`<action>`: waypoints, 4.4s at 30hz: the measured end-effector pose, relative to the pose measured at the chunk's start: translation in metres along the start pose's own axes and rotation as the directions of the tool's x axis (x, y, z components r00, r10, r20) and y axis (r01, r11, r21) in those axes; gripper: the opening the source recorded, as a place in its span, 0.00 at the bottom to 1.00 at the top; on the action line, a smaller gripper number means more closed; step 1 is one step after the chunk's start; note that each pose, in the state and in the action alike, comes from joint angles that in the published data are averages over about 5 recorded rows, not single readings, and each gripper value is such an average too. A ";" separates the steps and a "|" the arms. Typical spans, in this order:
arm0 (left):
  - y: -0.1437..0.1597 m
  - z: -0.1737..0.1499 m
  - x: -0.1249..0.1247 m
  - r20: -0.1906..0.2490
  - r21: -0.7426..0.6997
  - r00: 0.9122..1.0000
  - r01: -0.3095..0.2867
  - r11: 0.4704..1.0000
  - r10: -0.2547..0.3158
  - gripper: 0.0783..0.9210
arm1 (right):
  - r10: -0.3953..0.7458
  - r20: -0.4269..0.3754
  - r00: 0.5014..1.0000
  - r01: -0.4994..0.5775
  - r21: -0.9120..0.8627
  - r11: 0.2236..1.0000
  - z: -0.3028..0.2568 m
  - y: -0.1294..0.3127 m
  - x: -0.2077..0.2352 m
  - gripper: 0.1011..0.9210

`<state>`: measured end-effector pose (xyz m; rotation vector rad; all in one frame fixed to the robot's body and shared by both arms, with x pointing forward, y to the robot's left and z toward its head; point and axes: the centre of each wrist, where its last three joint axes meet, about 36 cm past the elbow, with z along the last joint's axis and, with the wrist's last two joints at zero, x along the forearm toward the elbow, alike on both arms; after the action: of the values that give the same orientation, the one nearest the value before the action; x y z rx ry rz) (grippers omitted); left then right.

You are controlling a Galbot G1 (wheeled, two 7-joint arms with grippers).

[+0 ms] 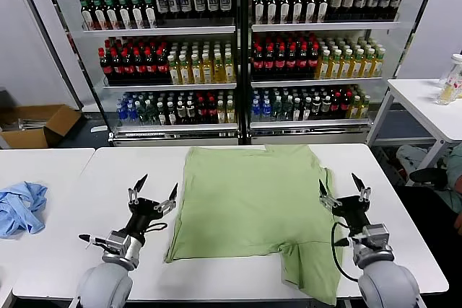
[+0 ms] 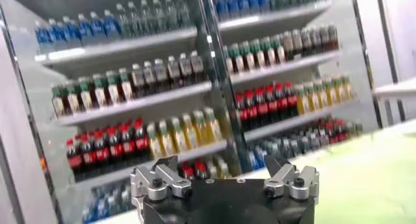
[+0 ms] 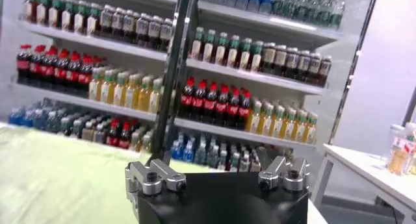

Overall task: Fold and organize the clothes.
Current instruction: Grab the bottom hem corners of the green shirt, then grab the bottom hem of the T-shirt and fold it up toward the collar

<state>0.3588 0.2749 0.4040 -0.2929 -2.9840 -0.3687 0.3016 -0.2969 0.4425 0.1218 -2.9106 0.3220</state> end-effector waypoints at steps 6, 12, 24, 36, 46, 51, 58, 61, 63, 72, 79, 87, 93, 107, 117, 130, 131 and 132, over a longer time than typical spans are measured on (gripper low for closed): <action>-0.009 -0.003 0.024 -0.120 0.032 0.992 -0.028 0.999 0.032 0.88 | -0.035 -0.083 0.996 0.034 -0.018 0.999 0.015 0.010 0.028 0.88; -0.022 -0.006 0.048 -0.242 0.094 0.967 -0.056 0.994 0.077 0.88 | -0.048 -0.156 0.987 0.043 -0.036 0.998 0.027 0.017 0.048 0.88; -0.036 -0.002 0.062 -0.383 0.163 0.918 -0.044 0.986 0.104 0.88 | -0.056 -0.249 0.967 0.041 -0.063 0.997 0.043 0.028 0.069 0.88; -0.039 0.002 0.065 -0.445 0.175 0.891 -0.012 0.984 0.090 0.87 | -0.069 -0.294 0.953 0.041 -0.100 0.994 0.056 0.043 0.072 0.82; -0.046 0.003 0.067 -0.458 0.188 0.883 -0.020 0.982 0.106 0.57 | -0.093 -0.319 0.943 0.051 -0.138 0.989 0.061 0.053 0.071 0.47; -0.050 0.003 0.067 -0.460 0.198 0.880 -0.027 0.980 0.117 0.42 | -0.103 -0.330 0.938 0.054 -0.154 0.987 0.062 0.054 0.069 0.29; -0.054 0.004 0.067 -0.459 0.202 0.880 -0.035 0.979 0.126 0.18 | -0.111 -0.338 0.934 0.056 -0.170 0.984 0.062 0.052 0.067 0.06; -0.055 0.005 0.067 -0.458 0.202 0.880 -0.035 0.979 0.126 0.08 | -0.117 -0.339 0.933 0.058 -0.180 0.982 0.061 0.050 0.066 0.01; -0.056 0.005 0.066 -0.457 0.202 0.880 -0.036 0.979 0.126 0.03 | -0.125 -0.340 0.932 0.062 -0.190 0.980 0.060 0.048 0.066 0.01; -0.055 0.004 0.071 -0.445 0.201 0.886 -0.043 0.979 0.130 0.01 | -0.183 -0.341 0.922 0.096 -0.257 0.962 0.037 0.032 0.074 0.01; -0.040 -0.009 0.087 -0.441 0.182 0.890 -0.041 0.983 0.119 0.01 | -0.206 -0.333 0.920 0.117 -0.269 0.956 0.009 0.016 0.088 0.01; -0.028 -0.024 0.113 -0.448 0.156 0.888 -0.032 0.987 0.100 0.01 | -0.238 -0.327 0.915 0.146 -0.283 0.948 -0.012 0.011 0.104 0.01; -0.025 -0.031 0.130 -0.463 0.146 0.881 -0.026 0.989 0.092 0.01 | -0.254 -0.318 0.914 0.165 -0.279 0.946 -0.025 0.010 0.112 0.01; -0.013 -0.050 0.135 -0.414 0.158 0.905 -0.038 0.987 0.101 0.01 | -0.236 -0.221 0.947 0.174 -0.266 0.948 -0.048 0.002 0.075 0.01; 0.008 -0.033 0.083 -0.304 0.240 0.941 -0.074 0.968 0.147 0.01 | -0.181 -0.183 0.966 0.135 -0.238 0.962 -0.043 -0.005 0.017 0.01; 0.021 0.003 0.001 -0.252 0.294 0.954 -0.083 0.952 0.161 0.01 | -0.160 -0.194 0.968 0.118 -0.211 0.970 -0.024 0.006 -0.048 0.01; 0.021 0.005 -0.005 -0.251 0.295 0.955 -0.081 0.952 0.159 0.01 | -0.161 -0.197 0.967 0.119 -0.210 0.971 -0.022 0.008 -0.051 0.01; 0.022 0.007 -0.010 -0.251 0.296 0.955 -0.080 0.952 0.158 0.01 | -0.162 -0.202 0.966 0.120 -0.208 0.971 -0.020 0.010 -0.054 0.01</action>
<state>0.3724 0.2960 0.4004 -0.3582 -2.6830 0.0335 0.3572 -0.2800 0.4477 0.2462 -2.6792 0.0241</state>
